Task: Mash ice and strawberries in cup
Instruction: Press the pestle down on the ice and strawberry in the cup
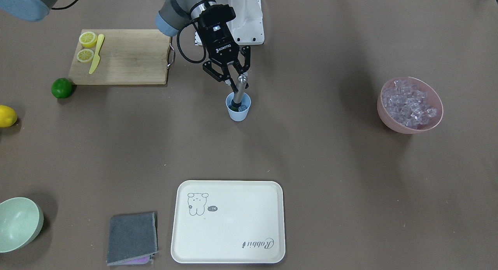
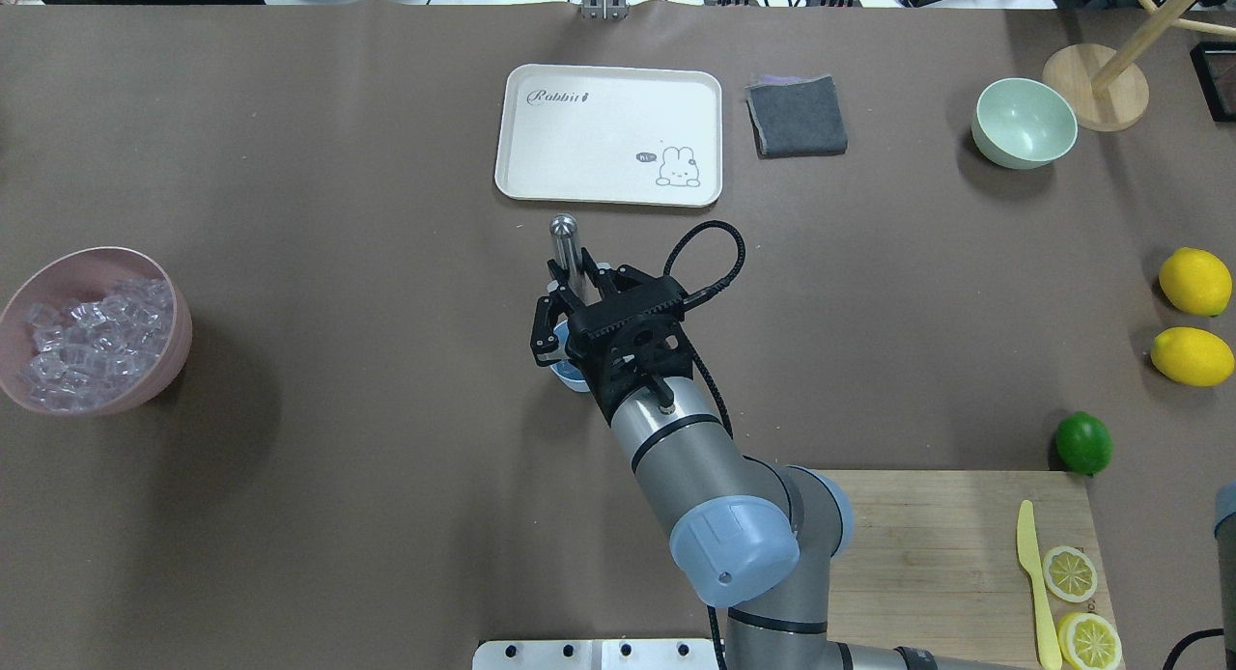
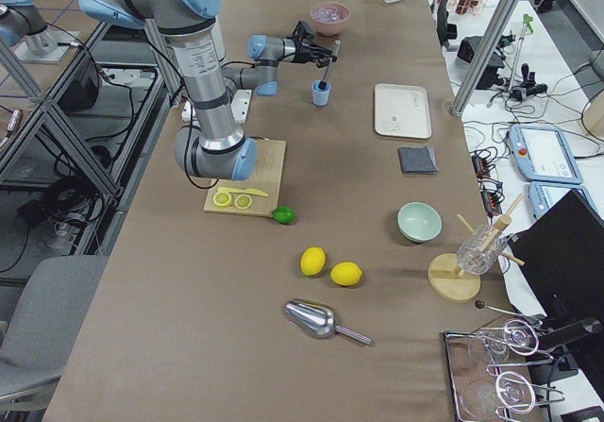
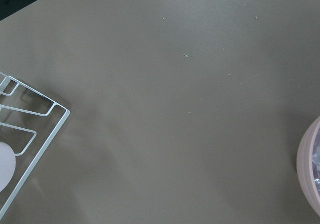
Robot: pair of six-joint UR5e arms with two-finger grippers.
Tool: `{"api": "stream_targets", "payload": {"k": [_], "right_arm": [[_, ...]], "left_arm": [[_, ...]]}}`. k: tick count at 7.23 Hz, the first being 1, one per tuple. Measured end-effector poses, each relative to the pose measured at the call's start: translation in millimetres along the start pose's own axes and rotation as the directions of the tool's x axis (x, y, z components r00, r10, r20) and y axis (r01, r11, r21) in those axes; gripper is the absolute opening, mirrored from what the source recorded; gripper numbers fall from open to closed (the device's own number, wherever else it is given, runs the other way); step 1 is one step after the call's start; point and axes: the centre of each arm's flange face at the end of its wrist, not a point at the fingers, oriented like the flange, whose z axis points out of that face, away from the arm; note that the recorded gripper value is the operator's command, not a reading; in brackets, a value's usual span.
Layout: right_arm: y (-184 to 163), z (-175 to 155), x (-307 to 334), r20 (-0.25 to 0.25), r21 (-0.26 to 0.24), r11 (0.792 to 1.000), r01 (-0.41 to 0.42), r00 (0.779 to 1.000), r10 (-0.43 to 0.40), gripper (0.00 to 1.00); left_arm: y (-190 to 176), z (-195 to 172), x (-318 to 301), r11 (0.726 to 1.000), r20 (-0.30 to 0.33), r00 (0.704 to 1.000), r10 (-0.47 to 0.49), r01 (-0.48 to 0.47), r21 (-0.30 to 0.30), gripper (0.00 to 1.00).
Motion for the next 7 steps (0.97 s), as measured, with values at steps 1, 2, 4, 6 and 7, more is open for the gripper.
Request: {"api": "stream_targets", "payload": {"k": [1, 2, 4, 6, 7], "right_arm": [[3, 0, -1, 0.000, -0.003, 1.000, 0.002, 1.000, -0.002, 0.00], [5, 1, -2, 0.000, -0.006, 1.000, 0.004, 1.000, -0.004, 0.00], [7, 2, -1, 0.000, -0.008, 1.000, 0.005, 1.000, -0.005, 0.00], [-5, 1, 2, 0.015, 0.001, 1.000, -0.006, 1.000, 0.006, 0.00], [-16, -1, 5, 0.023, 0.015, 1.000, -0.010, 1.000, 0.010, 0.00]], "left_arm": [[0, 0, 0, 1.000, 0.000, 1.000, 0.000, 0.000, 0.000, 0.97], [0, 0, 0, 1.000, 0.000, 1.000, 0.000, 0.000, 0.000, 0.97], [0, 0, 0, 1.000, 0.000, 1.000, 0.000, 0.000, 0.000, 0.97], [-2, -1, 0, 1.000, 0.001, 1.000, 0.003, -0.003, 0.002, 0.97], [-3, -1, 1, 1.000, 0.001, 1.000, 0.005, -0.005, 0.004, 0.97]]}}
